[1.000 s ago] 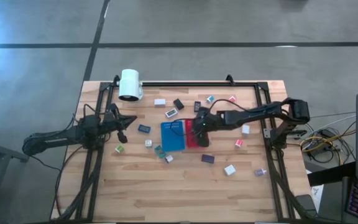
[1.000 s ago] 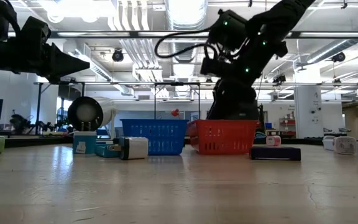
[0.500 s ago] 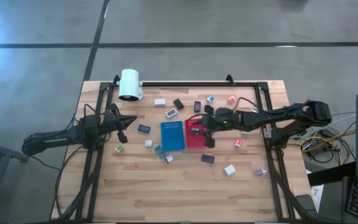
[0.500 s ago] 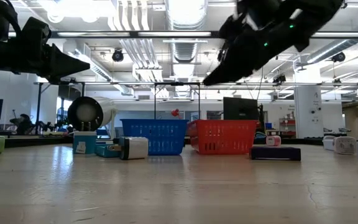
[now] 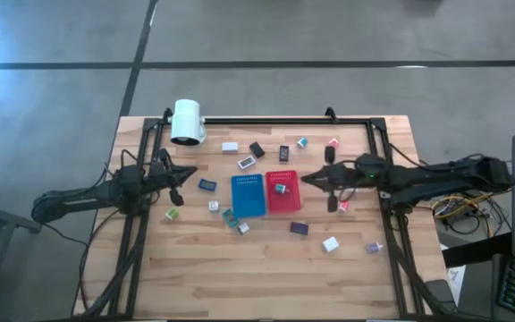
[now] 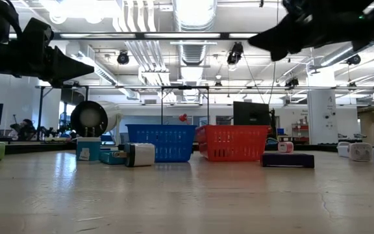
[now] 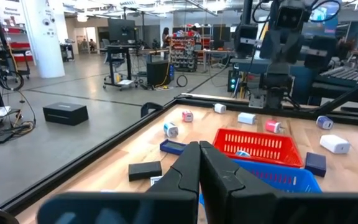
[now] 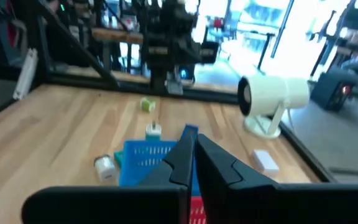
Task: Pick & Place Office items
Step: Put the dark blue digital clock into the blue bin
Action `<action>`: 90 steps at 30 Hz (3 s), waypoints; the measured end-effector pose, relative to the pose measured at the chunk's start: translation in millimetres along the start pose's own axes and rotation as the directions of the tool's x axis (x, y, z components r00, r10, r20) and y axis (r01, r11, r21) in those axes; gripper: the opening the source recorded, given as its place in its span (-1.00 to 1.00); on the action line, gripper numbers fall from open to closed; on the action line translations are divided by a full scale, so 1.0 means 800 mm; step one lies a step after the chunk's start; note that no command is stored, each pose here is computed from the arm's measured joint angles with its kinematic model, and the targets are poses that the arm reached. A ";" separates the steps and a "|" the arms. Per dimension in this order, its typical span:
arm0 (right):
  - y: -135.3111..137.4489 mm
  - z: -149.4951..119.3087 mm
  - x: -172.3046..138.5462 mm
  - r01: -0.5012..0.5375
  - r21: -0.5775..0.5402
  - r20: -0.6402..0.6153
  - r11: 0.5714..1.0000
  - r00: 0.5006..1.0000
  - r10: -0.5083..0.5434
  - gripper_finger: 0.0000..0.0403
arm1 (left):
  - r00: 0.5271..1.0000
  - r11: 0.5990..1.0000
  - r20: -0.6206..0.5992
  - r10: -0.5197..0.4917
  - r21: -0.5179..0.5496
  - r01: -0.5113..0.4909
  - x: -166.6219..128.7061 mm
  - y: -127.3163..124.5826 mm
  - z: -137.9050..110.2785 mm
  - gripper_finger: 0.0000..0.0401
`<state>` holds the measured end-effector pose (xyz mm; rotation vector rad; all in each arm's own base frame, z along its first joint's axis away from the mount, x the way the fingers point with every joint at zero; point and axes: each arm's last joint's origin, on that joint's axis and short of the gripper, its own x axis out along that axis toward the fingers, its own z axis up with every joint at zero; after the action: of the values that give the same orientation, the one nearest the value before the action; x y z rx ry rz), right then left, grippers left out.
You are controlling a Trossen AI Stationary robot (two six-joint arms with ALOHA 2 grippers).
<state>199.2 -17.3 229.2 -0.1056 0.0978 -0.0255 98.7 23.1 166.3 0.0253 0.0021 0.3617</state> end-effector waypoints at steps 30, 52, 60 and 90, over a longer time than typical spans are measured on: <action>0.006 -0.040 -0.095 -0.105 -0.038 0.282 0.994 0.953 0.111 -0.96 | 1.000 0.999 0.000 0.002 0.037 -0.002 0.000 0.000 0.000 -0.95; 0.008 -0.077 -0.096 -0.155 0.029 0.176 0.987 0.973 0.148 -0.96 | 1.000 0.999 0.001 0.002 0.033 -0.002 0.000 0.000 0.000 -0.95; 0.005 -0.080 -0.094 -0.138 0.025 0.153 0.990 0.979 0.132 -0.96 | 1.000 1.000 0.001 0.001 0.031 -0.001 0.000 0.000 0.000 -0.95; 0.004 -0.082 -0.094 -0.134 0.043 0.139 0.990 0.982 0.127 -0.96 | 0.999 0.998 0.038 0.000 0.065 -0.002 0.000 0.000 0.005 -0.95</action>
<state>118.2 -18.4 171.5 -0.0479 -0.0320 0.1103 98.6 23.0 170.0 0.0962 -0.0237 0.3618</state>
